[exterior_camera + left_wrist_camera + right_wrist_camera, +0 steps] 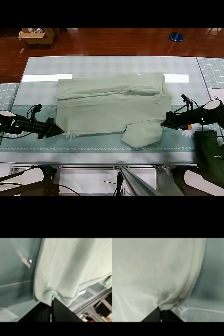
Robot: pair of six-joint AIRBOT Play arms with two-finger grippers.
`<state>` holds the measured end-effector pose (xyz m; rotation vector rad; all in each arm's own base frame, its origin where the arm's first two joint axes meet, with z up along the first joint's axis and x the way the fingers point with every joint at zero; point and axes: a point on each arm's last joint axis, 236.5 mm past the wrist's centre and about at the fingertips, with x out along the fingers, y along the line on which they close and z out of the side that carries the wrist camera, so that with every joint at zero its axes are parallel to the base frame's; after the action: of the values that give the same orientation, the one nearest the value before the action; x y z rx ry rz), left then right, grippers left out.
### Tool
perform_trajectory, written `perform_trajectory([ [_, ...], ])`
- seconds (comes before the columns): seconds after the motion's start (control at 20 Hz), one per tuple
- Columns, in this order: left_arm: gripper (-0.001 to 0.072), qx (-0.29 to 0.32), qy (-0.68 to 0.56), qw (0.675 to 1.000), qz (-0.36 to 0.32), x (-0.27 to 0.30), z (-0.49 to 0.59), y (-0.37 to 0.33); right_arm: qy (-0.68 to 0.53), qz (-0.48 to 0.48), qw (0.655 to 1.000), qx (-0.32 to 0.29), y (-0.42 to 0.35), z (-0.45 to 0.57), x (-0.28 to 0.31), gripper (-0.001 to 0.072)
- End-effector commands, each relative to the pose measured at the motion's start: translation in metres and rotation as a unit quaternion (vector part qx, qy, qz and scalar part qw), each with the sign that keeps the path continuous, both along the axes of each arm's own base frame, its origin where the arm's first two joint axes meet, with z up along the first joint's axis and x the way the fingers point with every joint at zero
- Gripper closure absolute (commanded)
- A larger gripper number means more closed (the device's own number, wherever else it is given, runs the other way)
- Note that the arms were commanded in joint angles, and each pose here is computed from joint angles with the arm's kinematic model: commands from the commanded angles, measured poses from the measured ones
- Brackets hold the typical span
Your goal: Fold the shirts.
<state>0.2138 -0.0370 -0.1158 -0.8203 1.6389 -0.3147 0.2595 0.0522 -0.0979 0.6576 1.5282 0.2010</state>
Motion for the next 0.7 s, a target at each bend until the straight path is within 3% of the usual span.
perform_trajectory([
  [0.0, 0.0684, -0.033, -0.082, 0.996, -0.011, 0.031, 0.046, -0.008, -0.077, 0.022, 0.997, -0.016, 0.0, 0.04, 0.015, 0.0684],
  [0.3, 0.0684, -0.037, -0.325, 0.943, 0.065, 0.126, 0.186, -0.006, -0.333, -0.05, 0.938, -0.083, -0.029, 0.188, 0.109, 0.0687],
  [0.65, 0.0684, 0.02, -0.369, 0.922, 0.114, 0.191, 0.179, 0.004, -0.361, -0.064, 0.926, -0.094, -0.027, 0.178, 0.208, 0.0687],
])
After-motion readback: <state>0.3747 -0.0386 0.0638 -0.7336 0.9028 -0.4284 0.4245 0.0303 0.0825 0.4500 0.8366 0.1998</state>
